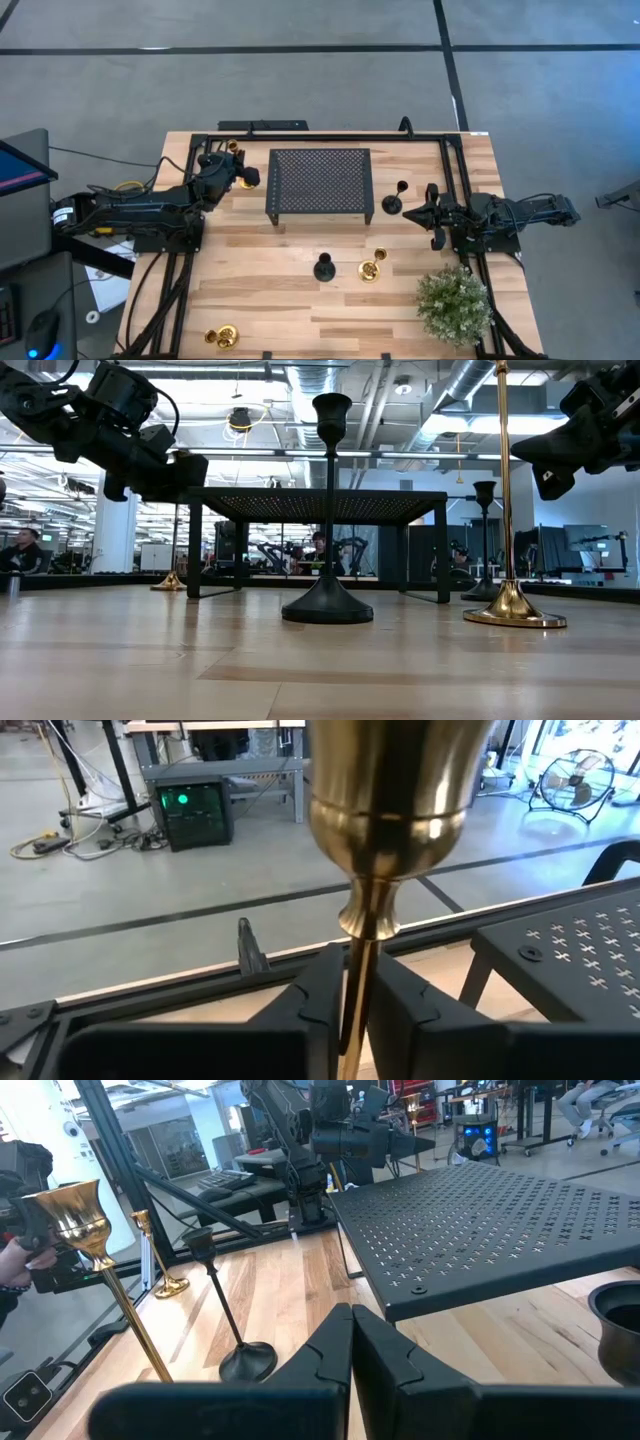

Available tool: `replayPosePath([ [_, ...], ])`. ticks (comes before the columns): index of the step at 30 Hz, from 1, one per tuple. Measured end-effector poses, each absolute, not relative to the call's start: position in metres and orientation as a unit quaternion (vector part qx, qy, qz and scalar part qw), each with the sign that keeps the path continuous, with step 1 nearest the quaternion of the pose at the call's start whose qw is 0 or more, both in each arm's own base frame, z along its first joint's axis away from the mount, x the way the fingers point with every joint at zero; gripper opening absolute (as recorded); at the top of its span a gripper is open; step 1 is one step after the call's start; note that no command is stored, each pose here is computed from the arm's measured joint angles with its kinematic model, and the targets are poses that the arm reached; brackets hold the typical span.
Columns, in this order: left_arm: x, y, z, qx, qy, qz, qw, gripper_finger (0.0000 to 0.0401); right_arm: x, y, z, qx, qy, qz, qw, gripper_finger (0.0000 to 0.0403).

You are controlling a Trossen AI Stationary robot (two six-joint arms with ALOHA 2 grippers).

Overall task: Pick & Place candle stick holders
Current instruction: Put the top left gold candle holder on the shelf

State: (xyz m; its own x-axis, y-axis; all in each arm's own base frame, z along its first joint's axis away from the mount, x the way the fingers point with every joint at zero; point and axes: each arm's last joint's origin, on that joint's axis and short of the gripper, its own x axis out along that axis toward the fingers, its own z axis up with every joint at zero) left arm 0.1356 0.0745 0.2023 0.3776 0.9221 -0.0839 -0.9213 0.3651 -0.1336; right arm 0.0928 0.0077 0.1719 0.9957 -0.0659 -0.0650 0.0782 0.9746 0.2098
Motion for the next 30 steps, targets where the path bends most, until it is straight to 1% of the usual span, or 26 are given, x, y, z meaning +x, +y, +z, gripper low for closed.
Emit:
replayPosePath([
  [2,0.136,0.074,0.202,-0.078,-0.001,0.556,0.828,0.002,0.093,0.008,0.172,0.107,0.029,-0.036,0.993,0.0],
  [4,0.137,0.074,0.202,-0.077,0.002,0.537,0.84,0.0012,0.093,0.008,0.172,0.107,0.029,-0.036,0.993,0.0],
  [7,0.139,0.073,0.203,-0.071,0.009,0.505,0.86,0.0014,0.093,0.008,0.172,0.107,0.029,-0.036,0.993,0.0],
  [9,0.139,0.073,0.203,-0.072,0.01,0.497,0.865,0.0018,0.093,0.008,0.172,0.107,0.029,-0.036,0.993,0.0],
  [13,0.14,0.072,0.203,-0.054,0.021,0.492,0.868,0.0011,0.093,0.008,0.172,0.107,0.029,-0.036,0.993,0.0],
  [23,0.142,0.065,0.203,-0.036,0.033,0.476,0.878,0.0011,0.093,0.008,0.172,0.108,0.029,-0.036,0.993,0.0],
  [30,0.138,0.053,0.209,0.011,0.036,0.498,0.866,0.001,0.093,0.008,0.172,0.108,0.029,-0.036,0.993,0.0],
])
